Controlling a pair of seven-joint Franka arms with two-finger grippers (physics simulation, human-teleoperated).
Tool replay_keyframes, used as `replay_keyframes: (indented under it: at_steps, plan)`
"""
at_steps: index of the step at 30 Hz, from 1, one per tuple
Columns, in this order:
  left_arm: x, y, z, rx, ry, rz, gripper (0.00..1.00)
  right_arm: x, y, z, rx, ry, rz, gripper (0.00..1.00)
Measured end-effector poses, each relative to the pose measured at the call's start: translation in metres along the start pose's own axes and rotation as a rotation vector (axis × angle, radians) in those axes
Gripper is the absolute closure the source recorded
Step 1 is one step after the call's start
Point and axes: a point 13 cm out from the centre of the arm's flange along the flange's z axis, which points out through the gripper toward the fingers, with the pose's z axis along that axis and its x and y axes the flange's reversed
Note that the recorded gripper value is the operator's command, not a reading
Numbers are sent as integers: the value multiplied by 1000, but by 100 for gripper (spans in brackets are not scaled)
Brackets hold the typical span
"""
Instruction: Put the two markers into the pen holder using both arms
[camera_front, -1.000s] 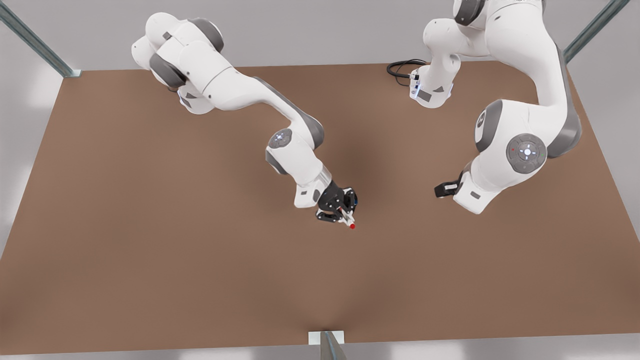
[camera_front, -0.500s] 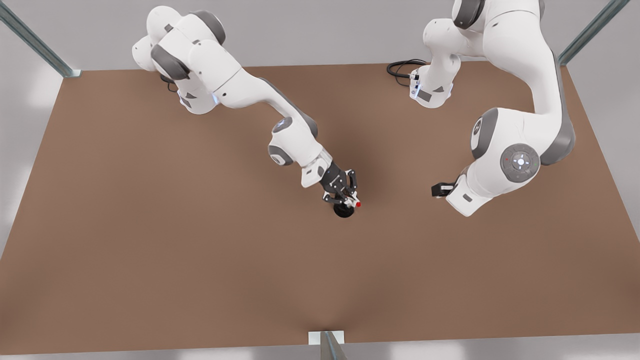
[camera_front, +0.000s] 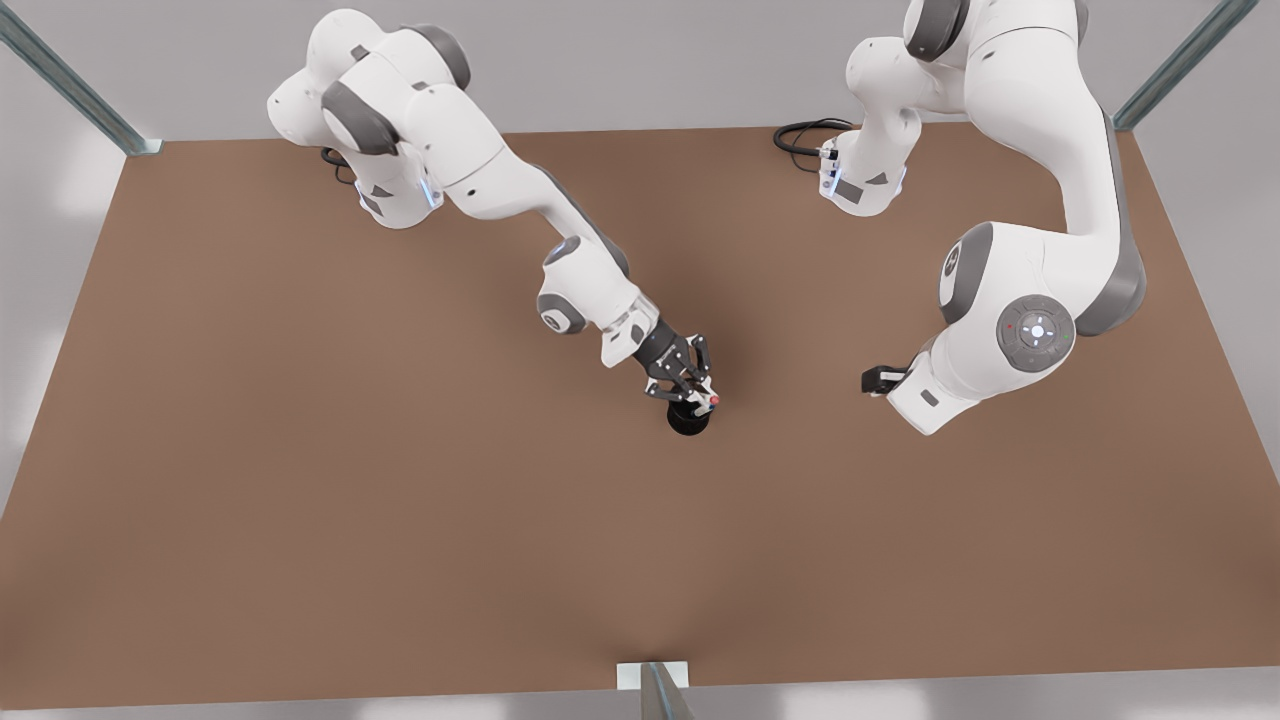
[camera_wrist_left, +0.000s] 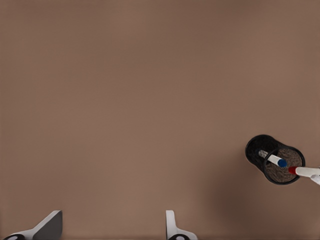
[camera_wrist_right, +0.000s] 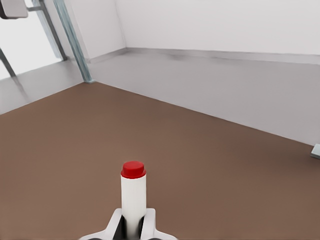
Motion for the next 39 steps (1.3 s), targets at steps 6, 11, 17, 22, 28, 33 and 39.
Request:
replay_keyframes:
  at_steps: [6,11,17,22,28,33,39]
  plan:
    - [-1,0,1,0,0,14,0,4,0,3,-2,-15,-1,77]
    - [-1,1,1,1,0,22,0,4,-1,3,-3,-22,5,49]
    - [-1,1,2,1,1,29,0,5,-1,5,6,-22,15,1]
    - [-1,1,1,1,0,34,0,-109,-24,-24,57,-126,14,0]
    - [-3,3,3,-1,2,40,0,-309,-265,-291,512,6,268,0]
    - [-3,4,0,-1,-2,41,0,-149,-482,-487,774,409,717,4]
    - [-4,6,5,-2,7,40,0,-82,-418,-452,650,732,690,0]
